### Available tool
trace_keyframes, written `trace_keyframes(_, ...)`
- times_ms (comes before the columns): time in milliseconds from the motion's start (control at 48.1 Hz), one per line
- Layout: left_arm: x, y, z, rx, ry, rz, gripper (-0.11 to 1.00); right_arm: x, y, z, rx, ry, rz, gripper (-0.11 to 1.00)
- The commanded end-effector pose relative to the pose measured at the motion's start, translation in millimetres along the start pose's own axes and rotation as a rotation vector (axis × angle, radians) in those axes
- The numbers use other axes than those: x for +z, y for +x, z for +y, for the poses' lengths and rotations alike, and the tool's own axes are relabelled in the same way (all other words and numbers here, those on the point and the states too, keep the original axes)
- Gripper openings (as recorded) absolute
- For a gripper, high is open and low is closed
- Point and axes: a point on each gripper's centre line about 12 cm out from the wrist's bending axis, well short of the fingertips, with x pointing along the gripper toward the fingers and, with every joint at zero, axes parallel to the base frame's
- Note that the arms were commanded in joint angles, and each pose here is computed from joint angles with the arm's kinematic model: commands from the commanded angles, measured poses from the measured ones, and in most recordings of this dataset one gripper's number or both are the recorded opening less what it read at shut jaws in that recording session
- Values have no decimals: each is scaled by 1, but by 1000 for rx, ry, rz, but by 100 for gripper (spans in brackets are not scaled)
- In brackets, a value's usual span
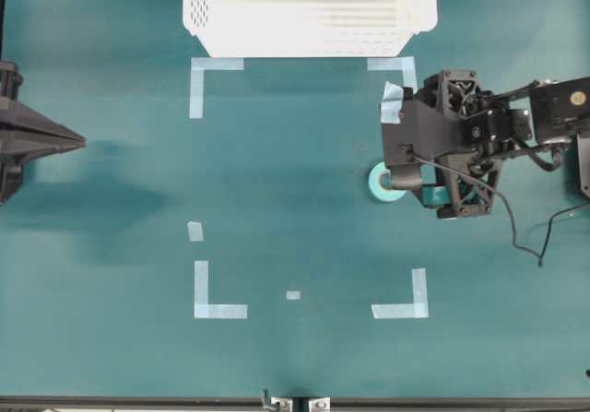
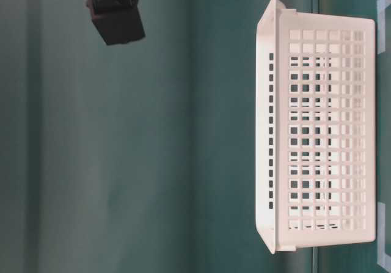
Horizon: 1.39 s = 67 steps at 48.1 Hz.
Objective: Put the tape into the white basket.
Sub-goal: 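Lower the right gripper over the tape roll, fingers straddling it, then close the right gripper on the tape roll and lift it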
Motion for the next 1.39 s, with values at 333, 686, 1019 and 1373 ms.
trace_keyframes(333,3,1,-1,-3,1,-17,-11,8,24,13,21,62,-23,98)
trace_keyframes(686,3,0,0,-3,1,-20,-11,2,41,13,16,67,4,98)
trace_keyframes(1019,2,1,0,-3,-1,-17,-11,-6,58,12,14,67,23,98)
trace_keyframes(1373,3,1,0,-3,-1,-18,-11,-9,73,13,18,66,13,98)
